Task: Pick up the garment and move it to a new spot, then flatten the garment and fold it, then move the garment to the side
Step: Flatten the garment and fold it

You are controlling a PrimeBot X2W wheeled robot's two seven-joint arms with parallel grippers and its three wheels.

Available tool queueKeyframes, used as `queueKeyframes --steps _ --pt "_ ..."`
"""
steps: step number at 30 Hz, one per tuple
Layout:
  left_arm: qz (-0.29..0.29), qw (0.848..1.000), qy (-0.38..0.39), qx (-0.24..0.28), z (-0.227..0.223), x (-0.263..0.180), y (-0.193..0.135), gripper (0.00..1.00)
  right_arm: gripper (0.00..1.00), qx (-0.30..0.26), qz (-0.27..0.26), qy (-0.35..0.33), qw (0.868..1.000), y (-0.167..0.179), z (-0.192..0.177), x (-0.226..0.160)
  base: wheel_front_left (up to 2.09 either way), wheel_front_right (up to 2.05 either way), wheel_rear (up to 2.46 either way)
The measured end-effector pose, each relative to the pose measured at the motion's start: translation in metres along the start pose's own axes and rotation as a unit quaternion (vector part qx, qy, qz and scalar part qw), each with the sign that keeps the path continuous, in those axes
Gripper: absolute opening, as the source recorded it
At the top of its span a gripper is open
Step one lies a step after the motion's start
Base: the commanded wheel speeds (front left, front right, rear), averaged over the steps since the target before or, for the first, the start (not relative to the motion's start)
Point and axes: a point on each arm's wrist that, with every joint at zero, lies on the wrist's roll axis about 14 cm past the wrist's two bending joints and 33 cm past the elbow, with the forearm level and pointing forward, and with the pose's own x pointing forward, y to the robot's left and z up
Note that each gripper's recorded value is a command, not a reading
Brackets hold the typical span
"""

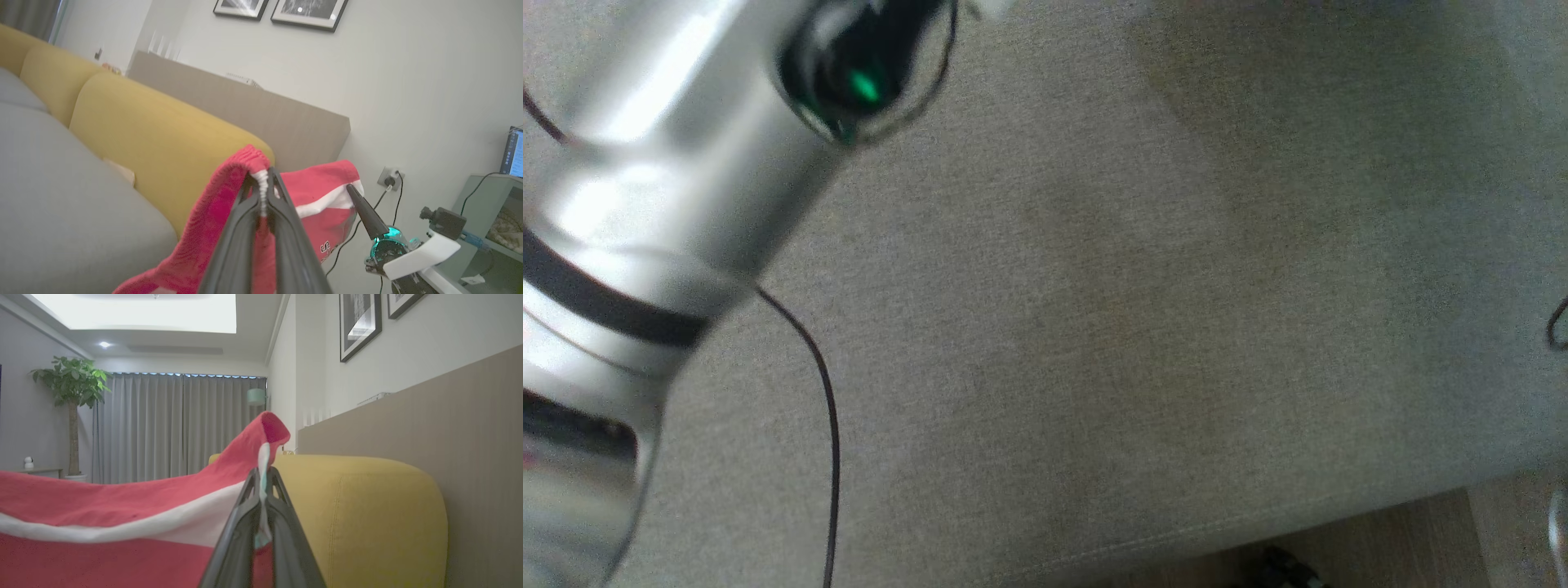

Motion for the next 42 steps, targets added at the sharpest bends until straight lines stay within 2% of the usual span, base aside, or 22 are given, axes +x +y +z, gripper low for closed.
queueKeyframes --steps 4,7,9,15,19,22,27,31,34,38,42 --pt "0.041 0.997 0.051 -0.036 -0.053 -0.034 0.017 0.00 0.00 0.009 0.004 0.076 0.997 0.008 -0.053 -0.035 0.00 0.00 0.00" --pt "0.087 0.989 0.091 -0.073 -0.098 -0.074 0.028 0.00 0.00 0.032 -0.004 0.151 0.988 0.016 -0.100 -0.081 0.00 0.00 0.00" --pt "0.111 0.983 0.104 -0.101 -0.118 -0.099 0.027 0.00 0.00 0.042 -0.007 0.179 0.983 0.021 -0.113 -0.105 0.00 0.00 0.00" --pt "0.159 0.969 0.106 -0.157 -0.140 -0.155 0.001 0.00 0.00 0.067 -0.032 0.198 0.977 0.026 -0.106 -0.157 0.00 0.00 0.00" --pt "0.190 0.960 0.113 -0.173 -0.149 -0.191 -0.017 0.00 0.00 0.075 -0.050 0.226 0.970 0.025 -0.099 -0.202 0.00 0.00 0.00" --pt "0.196 0.959 0.103 -0.176 -0.142 -0.202 -0.030 0.00 0.00 0.083 -0.056 0.229 0.968 0.029 -0.088 -0.221 0.00 0.00 0.00" --pt "0.189 0.964 0.076 -0.169 -0.124 -0.197 -0.035 0.00 0.00 0.086 -0.051 0.220 0.970 0.033 -0.076 -0.217 0.00 0.00 0.00" --pt "0.178 0.970 0.072 -0.148 -0.124 -0.174 -0.018 0.00 0.00 0.082 -0.061 0.253 0.962 0.027 -0.103 -0.206 0.00 0.00 0.00" --pt "0.179 0.973 0.073 -0.130 -0.129 -0.153 0.001 0.00 0.00 0.069 -0.061 0.252 0.963 0.021 -0.118 -0.181 0.00 0.00 0.00" --pt "0.192 0.970 0.094 -0.112 -0.144 -0.137 0.027 0.00 0.00 0.045 -0.048 0.266 0.962 0.016 -0.139 -0.152 0.00 0.00 0.00" --pt "0.203 0.968 0.110 -0.100 -0.155 -0.131 0.044 0.00 0.00 0.034 -0.047 0.288 0.956 0.011 -0.158 -0.141 0.00 0.00 0.00"
